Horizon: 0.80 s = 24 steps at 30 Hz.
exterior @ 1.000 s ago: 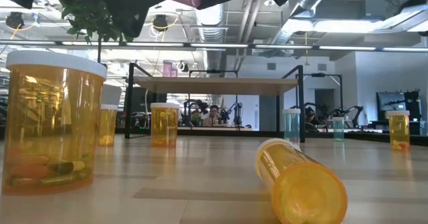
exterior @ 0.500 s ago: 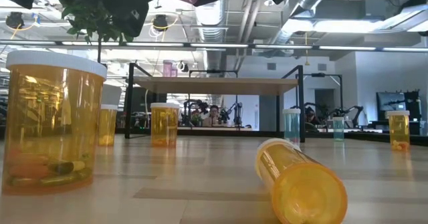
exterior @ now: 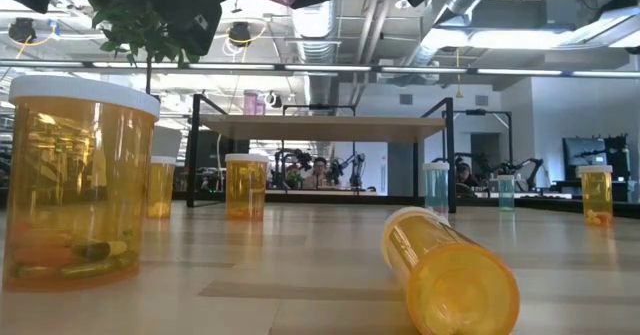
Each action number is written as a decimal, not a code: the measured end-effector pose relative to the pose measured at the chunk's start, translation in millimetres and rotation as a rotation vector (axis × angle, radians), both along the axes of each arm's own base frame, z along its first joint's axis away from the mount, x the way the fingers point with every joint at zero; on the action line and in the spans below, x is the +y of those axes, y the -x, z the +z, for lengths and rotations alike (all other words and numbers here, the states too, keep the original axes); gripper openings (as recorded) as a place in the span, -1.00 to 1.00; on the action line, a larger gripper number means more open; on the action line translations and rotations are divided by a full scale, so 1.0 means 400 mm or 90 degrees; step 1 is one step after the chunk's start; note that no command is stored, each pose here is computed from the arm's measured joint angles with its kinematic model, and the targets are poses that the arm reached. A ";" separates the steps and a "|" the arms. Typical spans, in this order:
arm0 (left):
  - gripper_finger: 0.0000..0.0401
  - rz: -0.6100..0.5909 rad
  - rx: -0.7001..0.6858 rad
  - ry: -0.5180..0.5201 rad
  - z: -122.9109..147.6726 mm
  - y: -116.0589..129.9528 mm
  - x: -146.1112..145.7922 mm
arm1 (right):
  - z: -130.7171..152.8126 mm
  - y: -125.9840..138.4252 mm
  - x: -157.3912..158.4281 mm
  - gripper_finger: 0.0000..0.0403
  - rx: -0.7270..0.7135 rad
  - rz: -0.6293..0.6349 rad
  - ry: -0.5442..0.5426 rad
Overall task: Pick and place medicine bottles onto shelf by color
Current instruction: Put the pink pill bottle on the shelf aligned with the other pink pill bottles
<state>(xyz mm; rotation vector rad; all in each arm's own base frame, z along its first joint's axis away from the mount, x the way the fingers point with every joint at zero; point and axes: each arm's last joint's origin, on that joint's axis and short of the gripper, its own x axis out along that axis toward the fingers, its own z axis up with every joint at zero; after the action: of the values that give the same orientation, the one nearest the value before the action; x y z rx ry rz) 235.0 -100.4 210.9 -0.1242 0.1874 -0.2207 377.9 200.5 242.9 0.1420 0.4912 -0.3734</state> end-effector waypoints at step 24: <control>-0.48 0.180 0.355 -0.186 0.218 -0.042 0.093 | 0.050 0.077 0.010 0.15 0.036 -0.016 -0.003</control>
<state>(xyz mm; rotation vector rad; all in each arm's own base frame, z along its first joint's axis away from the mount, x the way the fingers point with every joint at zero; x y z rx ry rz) 251.8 -63.4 298.1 0.0824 0.7483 0.1313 347.2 204.3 263.0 0.1424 0.5463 -0.4016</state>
